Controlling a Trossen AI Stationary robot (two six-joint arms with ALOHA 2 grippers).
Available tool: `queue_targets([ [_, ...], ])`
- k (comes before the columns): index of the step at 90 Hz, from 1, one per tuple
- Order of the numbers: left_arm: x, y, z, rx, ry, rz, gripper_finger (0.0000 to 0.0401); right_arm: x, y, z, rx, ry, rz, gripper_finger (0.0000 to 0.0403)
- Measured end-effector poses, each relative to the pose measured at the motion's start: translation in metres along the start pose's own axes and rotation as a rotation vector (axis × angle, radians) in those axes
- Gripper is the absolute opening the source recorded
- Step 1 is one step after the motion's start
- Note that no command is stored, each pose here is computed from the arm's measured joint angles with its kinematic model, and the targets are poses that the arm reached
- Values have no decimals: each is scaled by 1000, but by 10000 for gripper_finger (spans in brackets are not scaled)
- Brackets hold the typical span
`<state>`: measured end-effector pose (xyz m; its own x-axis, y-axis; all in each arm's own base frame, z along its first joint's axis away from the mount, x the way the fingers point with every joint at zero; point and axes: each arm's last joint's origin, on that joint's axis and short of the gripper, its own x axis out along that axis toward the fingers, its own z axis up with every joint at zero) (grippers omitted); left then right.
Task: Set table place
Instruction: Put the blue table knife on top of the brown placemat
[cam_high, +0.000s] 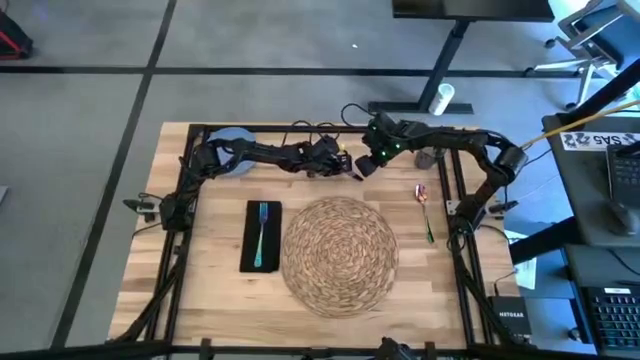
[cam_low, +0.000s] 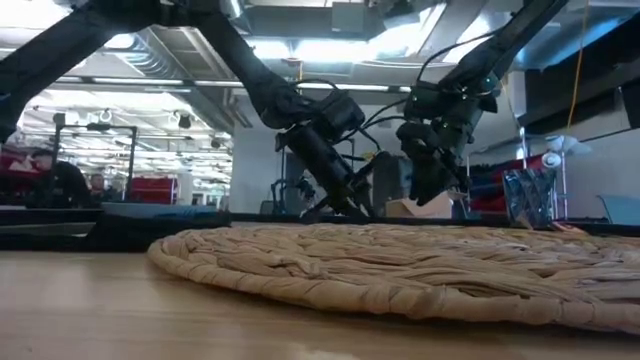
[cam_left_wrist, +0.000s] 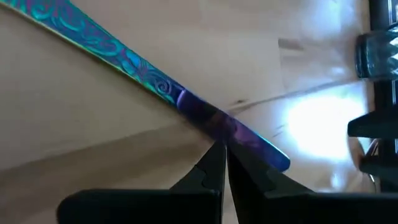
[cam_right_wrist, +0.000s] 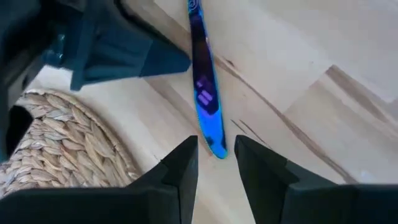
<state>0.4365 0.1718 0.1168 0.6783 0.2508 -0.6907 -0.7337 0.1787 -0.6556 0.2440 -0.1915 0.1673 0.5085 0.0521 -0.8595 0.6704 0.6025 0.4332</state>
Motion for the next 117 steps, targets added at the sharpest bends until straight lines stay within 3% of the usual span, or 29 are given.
queue_targets([
  [19, -2, -4, 1, -23, -4, -35, 0, 1, -1, -2, -15, 25, -8, 99],
  [38, -3, -5, -5, 50, 57, -36, 0, 2, 0, -3, -83, 25, -38, 88],
  [59, -33, -11, -12, 203, 131, 94, 0, 17, 17, -10, -168, 45, -78, 7],
  [75, -63, -21, -8, 337, 105, 158, 0, 19, 21, -7, -175, -29, -209, 4],
  [88, -72, -11, -10, 384, 116, 270, 0, 24, 18, -9, -143, -89, -211, 1],
  [117, -107, 10, 2, 427, 83, 327, 0, 52, 6, -37, -52, -107, -187, 0],
])
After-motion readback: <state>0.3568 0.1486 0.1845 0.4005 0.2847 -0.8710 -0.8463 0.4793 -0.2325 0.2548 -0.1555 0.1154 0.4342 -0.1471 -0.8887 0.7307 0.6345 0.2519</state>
